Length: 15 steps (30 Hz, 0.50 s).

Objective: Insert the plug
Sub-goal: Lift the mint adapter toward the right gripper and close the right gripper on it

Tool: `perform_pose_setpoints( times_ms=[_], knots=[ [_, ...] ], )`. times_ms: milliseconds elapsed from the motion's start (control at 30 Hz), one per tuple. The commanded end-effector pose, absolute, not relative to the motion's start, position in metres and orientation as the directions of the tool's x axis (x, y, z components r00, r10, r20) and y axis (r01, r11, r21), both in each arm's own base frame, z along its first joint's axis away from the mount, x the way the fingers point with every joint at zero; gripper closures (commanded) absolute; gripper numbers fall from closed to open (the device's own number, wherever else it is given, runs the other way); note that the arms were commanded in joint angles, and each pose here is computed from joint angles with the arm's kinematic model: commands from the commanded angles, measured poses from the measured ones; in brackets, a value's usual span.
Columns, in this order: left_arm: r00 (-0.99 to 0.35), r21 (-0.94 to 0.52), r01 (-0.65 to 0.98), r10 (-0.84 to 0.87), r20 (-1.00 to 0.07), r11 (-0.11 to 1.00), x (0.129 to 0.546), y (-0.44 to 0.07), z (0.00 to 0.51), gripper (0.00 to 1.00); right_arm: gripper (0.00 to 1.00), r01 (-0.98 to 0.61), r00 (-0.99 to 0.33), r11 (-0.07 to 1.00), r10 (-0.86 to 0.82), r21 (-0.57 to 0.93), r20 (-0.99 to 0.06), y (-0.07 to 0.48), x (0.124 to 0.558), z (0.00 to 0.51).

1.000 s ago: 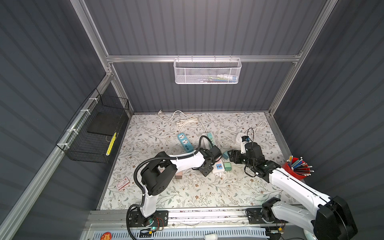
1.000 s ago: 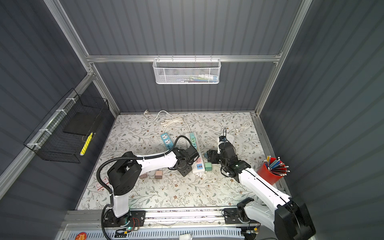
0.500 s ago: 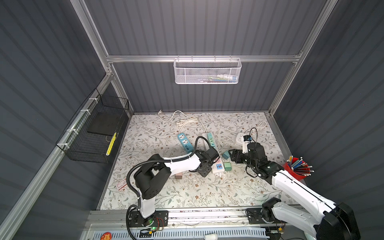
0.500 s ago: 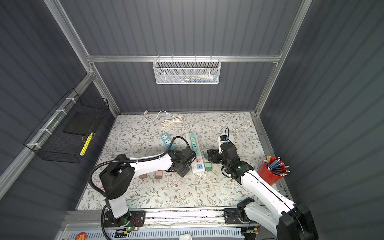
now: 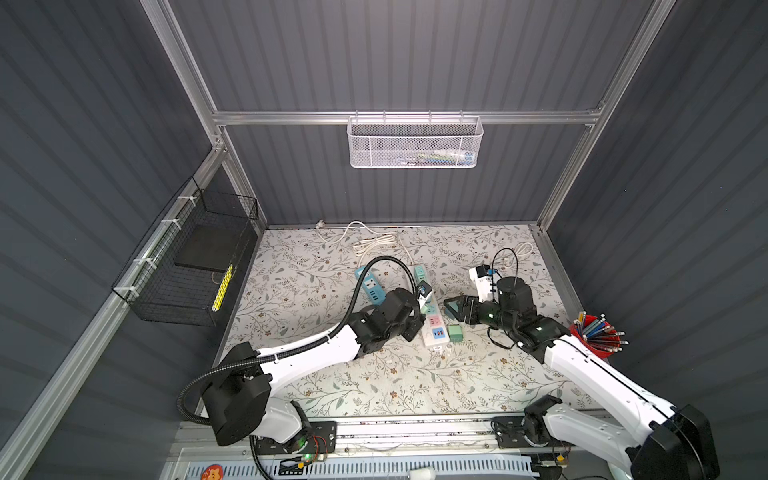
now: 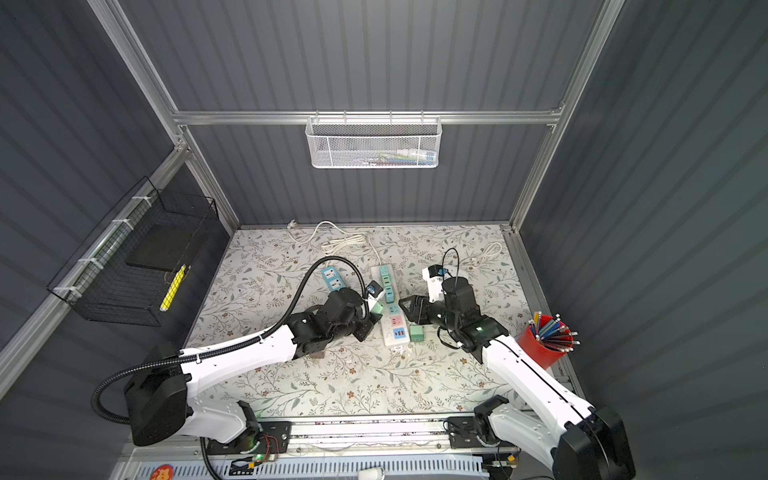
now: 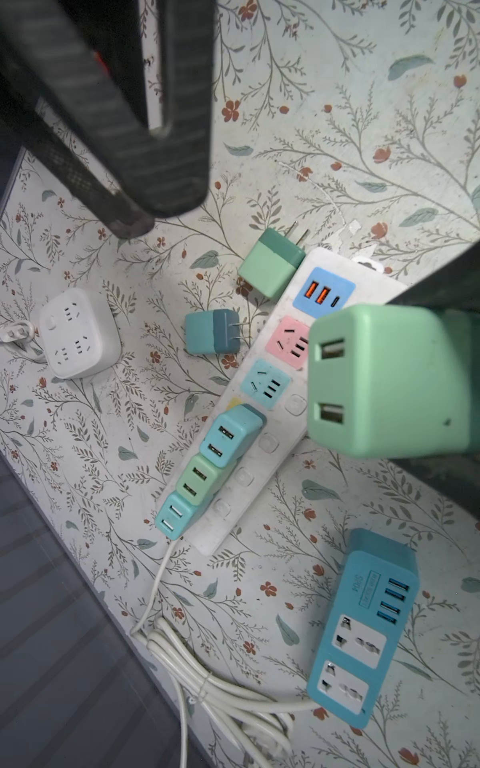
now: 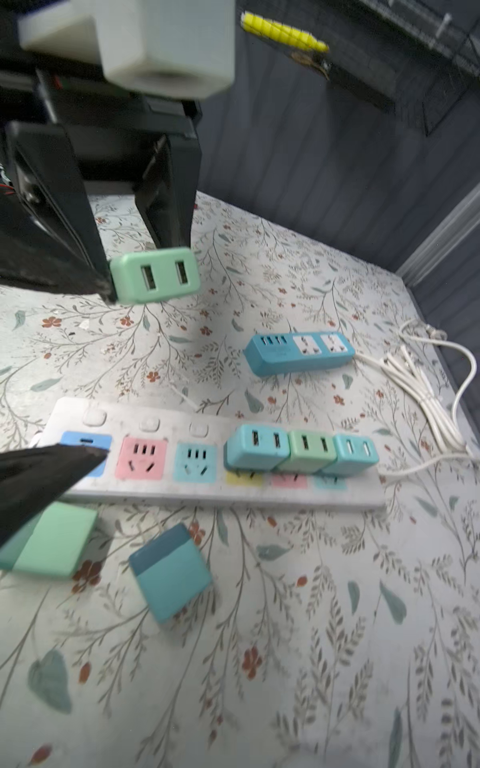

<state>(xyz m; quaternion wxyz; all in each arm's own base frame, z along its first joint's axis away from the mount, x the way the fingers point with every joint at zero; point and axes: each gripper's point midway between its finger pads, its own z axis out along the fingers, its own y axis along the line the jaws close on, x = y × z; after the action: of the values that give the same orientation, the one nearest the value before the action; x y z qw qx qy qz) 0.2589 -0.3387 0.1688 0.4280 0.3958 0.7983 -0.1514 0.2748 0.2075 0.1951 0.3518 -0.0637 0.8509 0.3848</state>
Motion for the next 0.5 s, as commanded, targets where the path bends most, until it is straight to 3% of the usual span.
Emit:
perform_pose_setpoints(
  times_ms=[0,467],
  knots=[
    [-0.233,0.108,0.793,0.462,-0.856,0.599,0.256,-0.35,0.19,0.74,0.45,-0.443,-0.76,0.583,0.158,0.681,-0.63,0.23,0.268,0.219],
    [-0.214,0.089,0.82,0.447,-0.868,0.566,0.249,-0.355,0.201,0.75,0.5,-0.476,-0.795,0.525,0.086,0.705,-0.6,0.264,0.271,0.209]
  ],
)
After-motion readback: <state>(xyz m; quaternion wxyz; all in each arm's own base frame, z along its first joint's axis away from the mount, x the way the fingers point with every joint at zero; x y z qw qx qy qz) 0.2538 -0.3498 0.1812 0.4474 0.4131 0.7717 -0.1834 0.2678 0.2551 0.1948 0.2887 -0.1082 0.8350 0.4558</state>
